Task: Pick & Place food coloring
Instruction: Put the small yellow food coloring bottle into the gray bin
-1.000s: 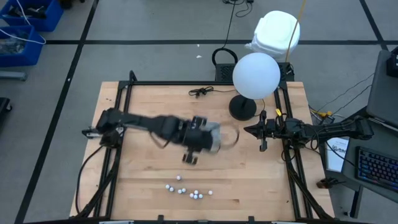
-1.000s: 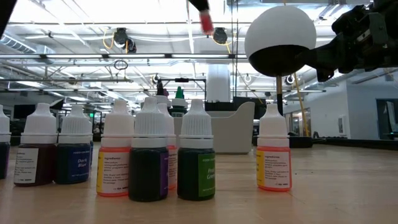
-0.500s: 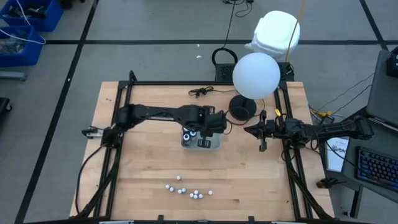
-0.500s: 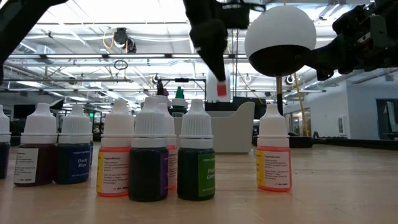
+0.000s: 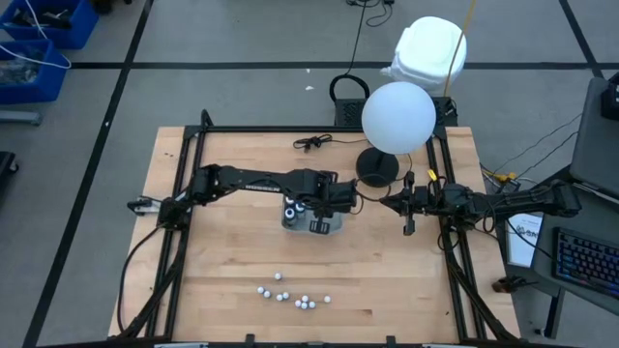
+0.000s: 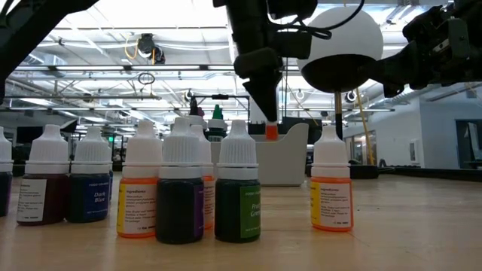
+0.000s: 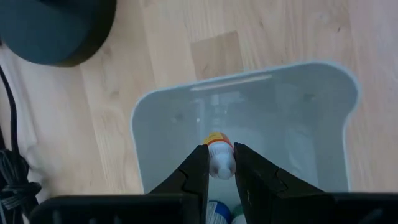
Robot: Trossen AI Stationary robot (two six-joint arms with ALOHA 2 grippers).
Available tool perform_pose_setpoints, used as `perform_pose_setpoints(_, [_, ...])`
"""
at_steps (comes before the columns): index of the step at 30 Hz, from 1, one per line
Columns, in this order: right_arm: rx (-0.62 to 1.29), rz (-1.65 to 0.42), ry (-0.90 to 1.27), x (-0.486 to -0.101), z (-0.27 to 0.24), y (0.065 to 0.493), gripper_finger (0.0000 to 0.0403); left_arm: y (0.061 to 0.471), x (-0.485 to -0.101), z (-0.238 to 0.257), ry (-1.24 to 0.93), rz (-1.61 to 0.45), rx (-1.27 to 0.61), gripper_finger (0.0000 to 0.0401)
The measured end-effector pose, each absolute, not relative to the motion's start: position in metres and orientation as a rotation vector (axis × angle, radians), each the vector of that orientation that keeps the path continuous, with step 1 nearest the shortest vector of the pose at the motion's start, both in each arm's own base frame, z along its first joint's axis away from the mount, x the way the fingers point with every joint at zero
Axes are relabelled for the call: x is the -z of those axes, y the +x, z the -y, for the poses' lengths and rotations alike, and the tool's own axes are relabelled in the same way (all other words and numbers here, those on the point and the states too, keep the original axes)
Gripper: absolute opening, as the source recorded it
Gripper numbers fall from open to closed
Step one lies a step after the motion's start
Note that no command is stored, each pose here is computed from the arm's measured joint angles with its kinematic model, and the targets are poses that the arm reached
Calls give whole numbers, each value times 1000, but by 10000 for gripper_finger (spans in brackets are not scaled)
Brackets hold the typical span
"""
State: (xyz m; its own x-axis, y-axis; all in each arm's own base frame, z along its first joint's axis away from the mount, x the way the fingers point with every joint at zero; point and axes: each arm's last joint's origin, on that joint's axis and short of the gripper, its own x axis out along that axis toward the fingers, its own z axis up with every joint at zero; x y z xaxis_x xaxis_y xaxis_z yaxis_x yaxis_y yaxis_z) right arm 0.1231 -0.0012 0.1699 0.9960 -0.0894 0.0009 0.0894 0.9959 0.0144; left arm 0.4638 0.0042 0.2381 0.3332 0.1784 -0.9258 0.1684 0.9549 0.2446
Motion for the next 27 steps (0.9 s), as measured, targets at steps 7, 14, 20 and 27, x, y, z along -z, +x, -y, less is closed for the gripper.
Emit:
perform_pose_setpoints(7, [89, 10, 18, -171, 1, 123, 0, 466, -233, -5, 312, -1243, -15, 67])
perform_pose_setpoints(14, [88, 33, 19, -173, 1, 123, 0, 474, -216, -4, 311, -1251, -15, 67])
perform_pose_setpoints(20, [88, 32, 20, -173, 1, 123, 0, 479, -208, -4, 304, -1235, -22, 67])
perform_pose_setpoints(27, [88, 32, 17, -173, 1, 123, 0, 483, -193, -4, 295, -1262, -24, 67])
